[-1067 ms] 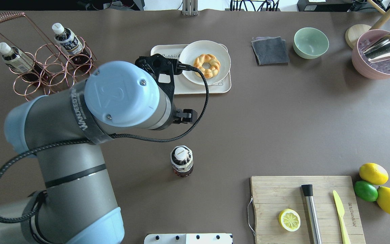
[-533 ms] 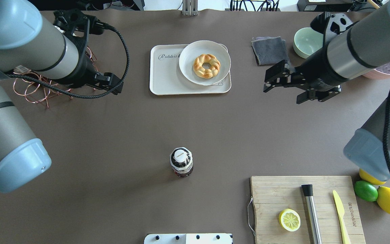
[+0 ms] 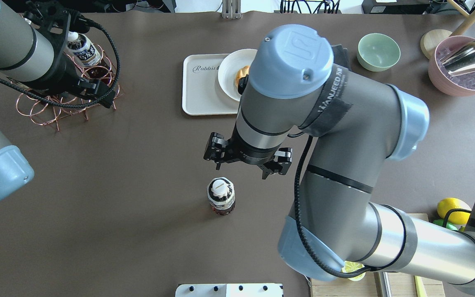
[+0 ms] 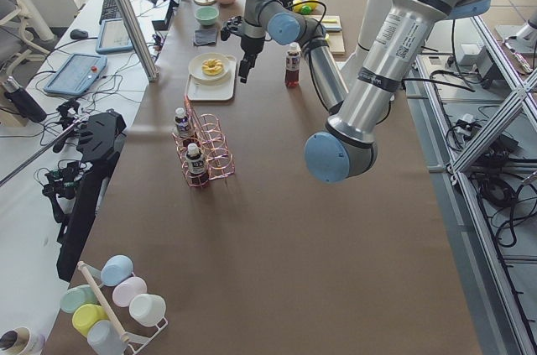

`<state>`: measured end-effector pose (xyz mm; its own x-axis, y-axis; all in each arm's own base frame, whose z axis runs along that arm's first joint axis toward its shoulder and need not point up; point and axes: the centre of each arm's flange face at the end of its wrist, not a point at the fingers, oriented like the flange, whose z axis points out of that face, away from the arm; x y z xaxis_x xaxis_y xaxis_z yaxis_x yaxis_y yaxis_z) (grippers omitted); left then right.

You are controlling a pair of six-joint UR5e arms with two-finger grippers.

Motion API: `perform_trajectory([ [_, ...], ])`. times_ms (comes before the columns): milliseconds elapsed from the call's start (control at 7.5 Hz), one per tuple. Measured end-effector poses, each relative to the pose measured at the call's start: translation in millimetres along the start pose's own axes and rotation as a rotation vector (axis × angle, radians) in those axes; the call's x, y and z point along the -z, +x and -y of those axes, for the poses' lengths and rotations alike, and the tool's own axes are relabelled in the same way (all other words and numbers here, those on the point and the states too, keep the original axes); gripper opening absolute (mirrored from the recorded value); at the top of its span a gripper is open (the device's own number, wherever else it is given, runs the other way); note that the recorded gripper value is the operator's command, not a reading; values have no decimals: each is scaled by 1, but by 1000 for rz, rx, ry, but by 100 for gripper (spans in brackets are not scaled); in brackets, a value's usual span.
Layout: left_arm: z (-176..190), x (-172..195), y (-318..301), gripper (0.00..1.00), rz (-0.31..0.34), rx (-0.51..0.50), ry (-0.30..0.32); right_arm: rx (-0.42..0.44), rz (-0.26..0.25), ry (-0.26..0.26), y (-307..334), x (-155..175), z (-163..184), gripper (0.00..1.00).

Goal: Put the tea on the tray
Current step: 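Grasp the standing tea bottle with the right gripper while the left arm withdraws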

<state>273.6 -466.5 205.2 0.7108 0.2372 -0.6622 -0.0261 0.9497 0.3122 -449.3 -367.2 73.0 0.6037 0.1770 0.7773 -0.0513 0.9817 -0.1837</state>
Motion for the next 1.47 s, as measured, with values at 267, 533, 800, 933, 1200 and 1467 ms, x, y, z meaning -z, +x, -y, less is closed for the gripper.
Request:
perform_trajectory([
  [267, -1, -2, -2, 97, 3, 7, -3, 63, -42, -41, -32, -29, -14, 85],
  [533, -1, -2, -3, 97, 4, 10, -3, 91, -64, -54, -45, -44, -15, 70],
  [800, -1, -3, -3, 97, 4, 11, -5, 92, -73, -48, -50, -50, -16, 16],
  [933, -1, -4, -3, 97, 5, 11, -6, 95, -69, -40, -54, -54, -15, 0],
  [1200, -1, -4, -3, 97, 4, 10, -6, 99, -59, -32, -62, -60, -12, 0],
  [1467, -1, -3, -3, 97, 3, 10, -6, 97, -50, -31, -58, -50, -10, 0],
])
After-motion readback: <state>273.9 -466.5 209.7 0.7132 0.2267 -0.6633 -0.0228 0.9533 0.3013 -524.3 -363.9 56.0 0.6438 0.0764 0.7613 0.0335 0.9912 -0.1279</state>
